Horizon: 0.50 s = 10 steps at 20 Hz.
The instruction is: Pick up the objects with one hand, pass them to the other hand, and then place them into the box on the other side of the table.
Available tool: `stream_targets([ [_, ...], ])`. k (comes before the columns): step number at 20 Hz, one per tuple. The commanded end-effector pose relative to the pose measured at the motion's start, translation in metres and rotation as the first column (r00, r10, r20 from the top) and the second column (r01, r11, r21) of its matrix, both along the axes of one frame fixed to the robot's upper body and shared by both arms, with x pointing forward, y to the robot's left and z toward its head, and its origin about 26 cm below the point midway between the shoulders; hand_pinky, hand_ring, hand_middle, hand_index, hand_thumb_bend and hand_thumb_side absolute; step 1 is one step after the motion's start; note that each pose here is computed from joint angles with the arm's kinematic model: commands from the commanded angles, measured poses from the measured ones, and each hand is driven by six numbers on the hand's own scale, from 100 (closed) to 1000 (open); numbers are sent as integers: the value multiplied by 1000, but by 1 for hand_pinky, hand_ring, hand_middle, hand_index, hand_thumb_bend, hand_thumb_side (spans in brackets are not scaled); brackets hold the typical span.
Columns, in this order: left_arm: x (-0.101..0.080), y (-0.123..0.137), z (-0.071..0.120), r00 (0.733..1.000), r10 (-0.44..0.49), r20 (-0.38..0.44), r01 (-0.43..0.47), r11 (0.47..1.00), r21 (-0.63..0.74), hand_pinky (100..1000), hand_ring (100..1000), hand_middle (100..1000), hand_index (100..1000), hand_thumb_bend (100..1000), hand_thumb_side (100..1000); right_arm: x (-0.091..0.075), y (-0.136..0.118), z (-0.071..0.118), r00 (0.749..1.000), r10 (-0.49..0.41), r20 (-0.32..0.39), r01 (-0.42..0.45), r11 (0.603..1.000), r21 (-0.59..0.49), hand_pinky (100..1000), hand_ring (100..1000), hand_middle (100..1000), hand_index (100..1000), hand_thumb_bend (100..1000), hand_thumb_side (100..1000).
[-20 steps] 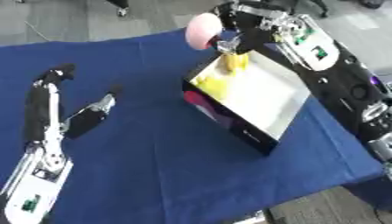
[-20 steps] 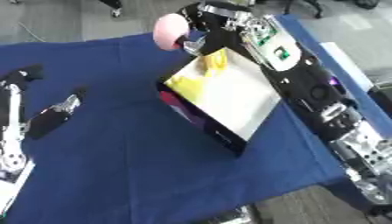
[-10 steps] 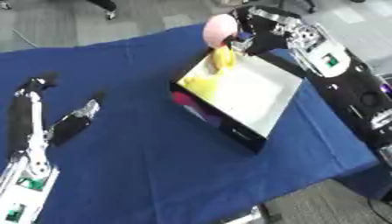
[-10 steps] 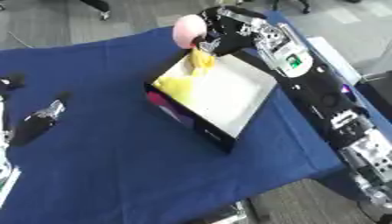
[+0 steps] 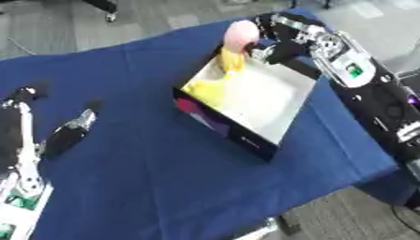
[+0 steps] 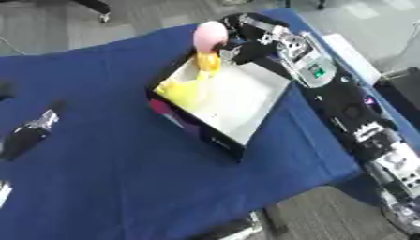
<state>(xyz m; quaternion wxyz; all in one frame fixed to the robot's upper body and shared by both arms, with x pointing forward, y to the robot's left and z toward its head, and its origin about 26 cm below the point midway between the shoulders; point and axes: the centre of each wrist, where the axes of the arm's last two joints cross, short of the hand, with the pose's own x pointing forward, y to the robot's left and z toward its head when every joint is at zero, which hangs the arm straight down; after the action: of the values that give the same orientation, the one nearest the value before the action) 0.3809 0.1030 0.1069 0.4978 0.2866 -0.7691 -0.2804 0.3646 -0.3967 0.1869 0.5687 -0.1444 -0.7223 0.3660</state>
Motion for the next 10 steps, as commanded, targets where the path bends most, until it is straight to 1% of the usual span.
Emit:
stream_targets([
  [1, 2, 6, 12, 999, 9, 35, -9, 1000, -5, 797, 791, 663, 818, 659, 603, -2, -10, 13, 999, -19, 30, 21, 998, -51, 960, 1000, 855, 822, 100, 100],
  [4, 2, 7, 12, 999, 13, 34, -13, 1000, -4, 797, 791, 664, 819, 660, 602, -2, -11, 11, 999, -13, 35, 15, 997, -70, 982, 1000, 961, 931, 100, 100],
  [6, 2, 8, 12, 999, 16, 32, -16, 1000, -3, 796, 791, 664, 819, 656, 604, -3, -11, 10, 999, 4, 44, 0, 996, -93, 1000, 1000, 1000, 1000, 100, 100],
  [10, 1, 6, 9, 1000, 13, 27, -13, 1000, -6, 796, 792, 664, 819, 655, 605, -2, -13, 9, 997, 35, 62, -26, 989, -148, 1000, 1000, 1000, 1000, 100, 100],
])
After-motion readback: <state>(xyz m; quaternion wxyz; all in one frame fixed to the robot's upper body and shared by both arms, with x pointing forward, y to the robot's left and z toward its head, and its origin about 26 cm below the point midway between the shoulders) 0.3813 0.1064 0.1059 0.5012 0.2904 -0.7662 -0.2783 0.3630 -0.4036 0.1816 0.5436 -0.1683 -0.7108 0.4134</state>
